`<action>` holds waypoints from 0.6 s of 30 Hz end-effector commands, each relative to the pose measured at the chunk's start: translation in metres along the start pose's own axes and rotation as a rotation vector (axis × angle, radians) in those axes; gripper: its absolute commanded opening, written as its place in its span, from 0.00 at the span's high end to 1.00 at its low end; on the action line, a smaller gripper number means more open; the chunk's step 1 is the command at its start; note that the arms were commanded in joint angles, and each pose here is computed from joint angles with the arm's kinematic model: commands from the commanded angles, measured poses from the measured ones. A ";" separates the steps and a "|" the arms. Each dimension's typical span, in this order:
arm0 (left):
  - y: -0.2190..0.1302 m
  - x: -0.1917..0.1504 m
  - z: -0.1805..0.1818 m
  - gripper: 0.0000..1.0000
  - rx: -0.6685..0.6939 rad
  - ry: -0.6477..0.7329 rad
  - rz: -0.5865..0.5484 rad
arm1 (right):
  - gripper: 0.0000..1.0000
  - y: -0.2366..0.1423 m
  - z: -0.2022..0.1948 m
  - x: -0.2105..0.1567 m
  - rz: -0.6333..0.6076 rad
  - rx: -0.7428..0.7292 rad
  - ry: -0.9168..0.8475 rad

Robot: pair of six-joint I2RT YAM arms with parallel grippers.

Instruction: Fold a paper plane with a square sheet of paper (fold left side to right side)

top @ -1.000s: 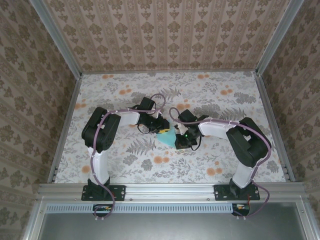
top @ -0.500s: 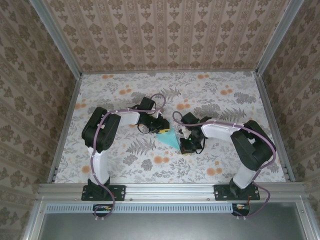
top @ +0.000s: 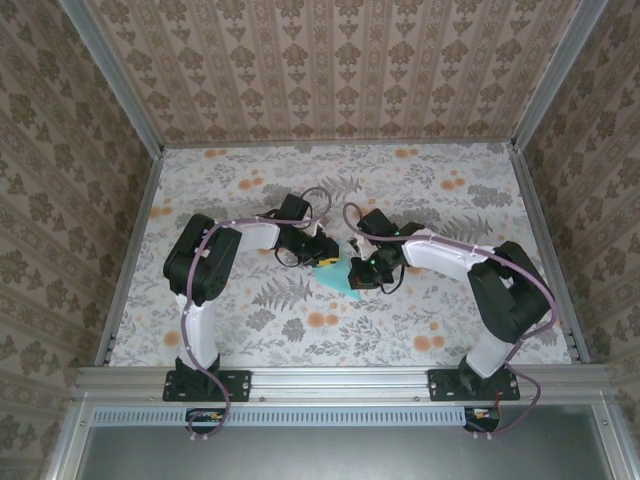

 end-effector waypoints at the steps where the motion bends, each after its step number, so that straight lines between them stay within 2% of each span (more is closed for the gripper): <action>1: 0.011 -0.034 0.055 0.74 0.197 -0.136 0.099 | 0.99 0.009 0.004 0.019 -0.044 0.006 0.028; 13: 0.006 -0.026 0.047 0.74 0.183 -0.111 0.079 | 1.00 0.032 -0.031 0.013 -0.002 -0.140 0.078; 18: -0.013 -0.003 0.024 0.71 0.161 -0.003 0.000 | 1.00 0.040 -0.054 0.001 0.034 -0.226 0.100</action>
Point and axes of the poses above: each hand's point on the last joint's axis, 136 mm out from that joint toward the fingers, its own y axis out along the fingers, its own z axis along the line the jaws close on, x = y × z, the point moved 4 cm from there along -y, back along the fingers, and after that the axes turned 15 degrees about y, right-handed, at the moved point
